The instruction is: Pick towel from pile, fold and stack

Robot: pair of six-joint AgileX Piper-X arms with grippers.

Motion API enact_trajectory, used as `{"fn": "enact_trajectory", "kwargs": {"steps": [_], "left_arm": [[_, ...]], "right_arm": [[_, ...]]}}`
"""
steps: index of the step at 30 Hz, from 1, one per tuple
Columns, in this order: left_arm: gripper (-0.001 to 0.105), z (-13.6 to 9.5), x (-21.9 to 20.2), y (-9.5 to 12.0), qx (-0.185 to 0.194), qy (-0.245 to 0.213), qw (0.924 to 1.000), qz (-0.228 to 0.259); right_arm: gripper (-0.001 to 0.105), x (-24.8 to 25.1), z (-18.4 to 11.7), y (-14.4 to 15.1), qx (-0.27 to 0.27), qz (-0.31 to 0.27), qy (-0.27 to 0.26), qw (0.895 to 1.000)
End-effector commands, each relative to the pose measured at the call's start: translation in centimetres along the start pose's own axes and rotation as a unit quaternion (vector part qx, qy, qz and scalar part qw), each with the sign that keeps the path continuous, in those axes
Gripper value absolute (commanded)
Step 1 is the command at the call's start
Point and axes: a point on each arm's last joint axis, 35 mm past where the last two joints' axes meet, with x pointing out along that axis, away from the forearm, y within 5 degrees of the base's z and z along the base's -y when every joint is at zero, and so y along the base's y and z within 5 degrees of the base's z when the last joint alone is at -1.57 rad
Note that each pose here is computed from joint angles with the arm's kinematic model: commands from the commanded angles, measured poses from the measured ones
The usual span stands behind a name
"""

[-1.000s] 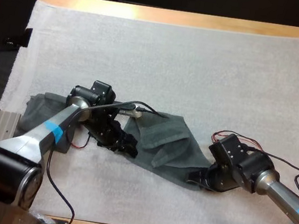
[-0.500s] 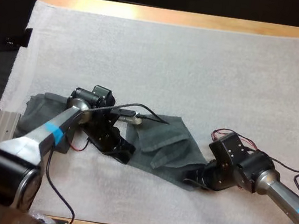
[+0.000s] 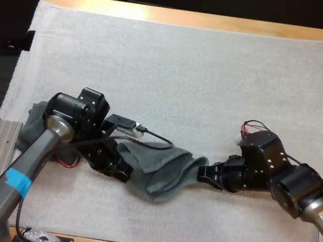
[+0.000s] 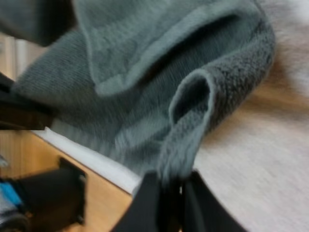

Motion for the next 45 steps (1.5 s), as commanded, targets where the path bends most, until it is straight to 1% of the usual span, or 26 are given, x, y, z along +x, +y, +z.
{"fn": "enact_trajectory", "kwargs": {"steps": [1, 4, 7, 14, 20, 23, 25, 28, 30, 33, 36, 40, 41, 45], "left_arm": [[0.0, -0.5, -0.9, -0.8, 0.007, 0.008, 0.9999, -0.004], [0.0, -0.6, -2.3, -1.8, 0.01, 0.009, 0.9999, -0.004], [0.0, -0.6, -3.1, -2.3, 0.013, 0.005, 0.9999, -0.004], [0.0, -0.7, -3.6, -2.7, 0.012, -0.005, 0.9999, -0.003], [0.0, -2.1, -4.8, -3.5, 0.015, -0.032, 0.9994, -0.003], [0.0, -3.1, -5.5, -4.0, 0.01, -0.052, 0.9986, 0.006], [0.0, -3.9, -6.0, -4.2, -0.002, -0.066, 0.9976, 0.02], [0.0, -4.9, -6.5, -4.5, -0.004, -0.075, 0.9969, 0.024], [0.0, -5.3, -6.8, -4.7, -0.01, -0.083, 0.9962, 0.023], [0.0, -6.0, -7.1, -5.0, -0.018, -0.093, 0.9953, 0.019], [0.0, -6.4, -6.9, -5.8, -0.003, -0.088, 0.9959, 0.018], [0.0, -6.9, -5.8, -7.4, 0.025, -0.059, 0.9976, 0.023], [0.0, -7.0, -5.7, -7.5, 0.027, -0.057, 0.9977, 0.026], [0.0, -7.4, -4.9, -8.6, 0.038, -0.045, 0.9965, 0.059]], "right_arm": [[0.001, -1.0, 0.2, 0.7, 0.009, 0.021, -0.013, 1.0], [0.001, -1.6, 0.1, 1.1, 0.017, 0.037, -0.017, 0.999], [0.001, -2.3, -0.2, 1.3, 0.018, 0.04, -0.016, 0.999], [0.001, -3.8, -1.3, 1.7, 0.013, 0.038, -0.013, 0.999], [0.001, -5.3, -2.0, 2.2, -0.002, 0.04, -0.024, 0.999], [0.001, -6.1, -2.5, 2.4, -0.015, 0.022, -0.024, 0.999], [0.001, -7.0, -2.7, 2.6, -0.032, -0.009, -0.009, 0.999], [0.001, -8.4, -2.8, 3.1, -0.054, -0.05, 0.005, 0.997], [0.001, -9.4, -2.9, 3.5, -0.068, -0.065, 0.015, 0.995], [0.001, -10.6, -3.0, 4.1, -0.075, -0.07, 0.028, 0.994], [0.001, -11.3, -3.2, 4.4, -0.083, -0.072, 0.041, 0.993], [0.001, -11.7, -3.5, 4.5, -0.091, -0.073, 0.055, 0.992], [0.001, -11.9, -3.5, 4.6, -0.094, -0.073, 0.057, 0.991], [0.001, -12.7, -3.6, 5.0, -0.104, -0.073, 0.06, 0.99]]}}
